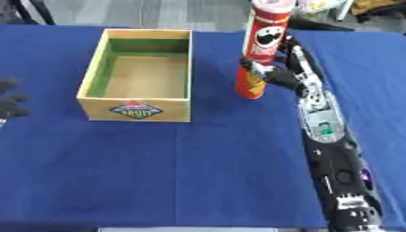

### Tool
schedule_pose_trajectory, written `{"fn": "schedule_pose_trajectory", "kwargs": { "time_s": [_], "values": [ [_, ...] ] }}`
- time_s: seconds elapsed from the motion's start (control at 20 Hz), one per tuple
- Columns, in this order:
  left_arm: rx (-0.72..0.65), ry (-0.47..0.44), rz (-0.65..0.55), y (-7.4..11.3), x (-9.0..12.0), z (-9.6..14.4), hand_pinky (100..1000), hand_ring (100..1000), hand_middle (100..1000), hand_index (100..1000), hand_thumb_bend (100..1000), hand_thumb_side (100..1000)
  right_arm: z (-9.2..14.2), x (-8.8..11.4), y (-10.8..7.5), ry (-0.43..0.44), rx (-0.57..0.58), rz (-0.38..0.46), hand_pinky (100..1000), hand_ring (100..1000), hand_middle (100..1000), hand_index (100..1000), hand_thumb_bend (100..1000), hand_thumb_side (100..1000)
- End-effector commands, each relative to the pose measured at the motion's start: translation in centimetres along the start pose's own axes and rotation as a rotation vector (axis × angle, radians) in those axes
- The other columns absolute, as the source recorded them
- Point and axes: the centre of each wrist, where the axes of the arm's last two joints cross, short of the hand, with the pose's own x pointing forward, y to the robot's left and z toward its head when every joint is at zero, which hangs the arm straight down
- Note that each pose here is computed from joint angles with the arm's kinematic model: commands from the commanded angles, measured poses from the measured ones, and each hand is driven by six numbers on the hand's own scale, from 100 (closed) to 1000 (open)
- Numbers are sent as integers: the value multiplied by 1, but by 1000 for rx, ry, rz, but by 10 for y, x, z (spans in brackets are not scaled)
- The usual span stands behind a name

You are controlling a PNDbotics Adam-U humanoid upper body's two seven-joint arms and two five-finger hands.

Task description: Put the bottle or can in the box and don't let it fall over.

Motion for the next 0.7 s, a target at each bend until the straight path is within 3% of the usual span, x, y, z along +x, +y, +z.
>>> {"fn": "schedule_pose_trajectory", "kwargs": {
  "time_s": [0.05, 0.7],
  "values": [
    [-2, -27, -5, 2, 6, -4, 741, 839, 883, 920, 666, 727, -8, 9, -1, -24, -25, 12, 864, 935, 908, 984, 728, 346],
    [-5, -31, -2, 1, 7, -5, 741, 838, 883, 920, 666, 728, -12, 6, 11, 9, -94, -1, 827, 895, 869, 961, 712, 336]
  ]
}}
